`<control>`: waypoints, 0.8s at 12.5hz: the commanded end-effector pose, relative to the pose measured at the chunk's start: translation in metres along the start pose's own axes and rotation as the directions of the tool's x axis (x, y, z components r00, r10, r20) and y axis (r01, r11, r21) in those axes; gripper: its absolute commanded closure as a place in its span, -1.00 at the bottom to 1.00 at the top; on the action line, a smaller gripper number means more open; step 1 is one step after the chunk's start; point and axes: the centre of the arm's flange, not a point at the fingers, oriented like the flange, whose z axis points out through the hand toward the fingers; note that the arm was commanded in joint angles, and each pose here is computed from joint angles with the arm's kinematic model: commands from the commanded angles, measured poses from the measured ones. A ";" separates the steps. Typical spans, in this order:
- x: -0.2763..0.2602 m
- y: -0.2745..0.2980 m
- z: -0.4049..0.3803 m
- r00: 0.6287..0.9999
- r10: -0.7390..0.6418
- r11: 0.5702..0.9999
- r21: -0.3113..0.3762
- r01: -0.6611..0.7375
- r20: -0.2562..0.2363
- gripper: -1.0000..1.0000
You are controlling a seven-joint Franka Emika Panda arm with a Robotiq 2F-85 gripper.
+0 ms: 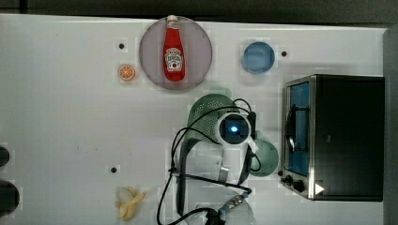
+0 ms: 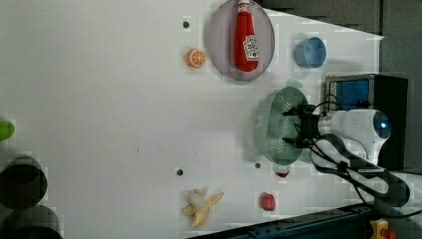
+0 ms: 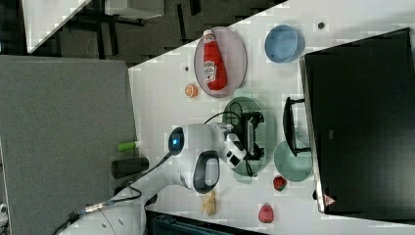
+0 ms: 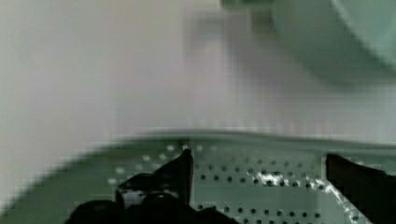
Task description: Drag strainer left to right.
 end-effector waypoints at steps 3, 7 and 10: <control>-0.004 -0.010 -0.019 0.991 -0.136 0.990 0.040 0.136 -0.006 -1.00; -0.040 -0.018 -0.096 0.907 -0.420 0.904 0.095 0.416 0.024 -1.00; -0.040 -0.014 -0.183 0.831 -0.552 0.834 0.067 0.548 0.073 -1.00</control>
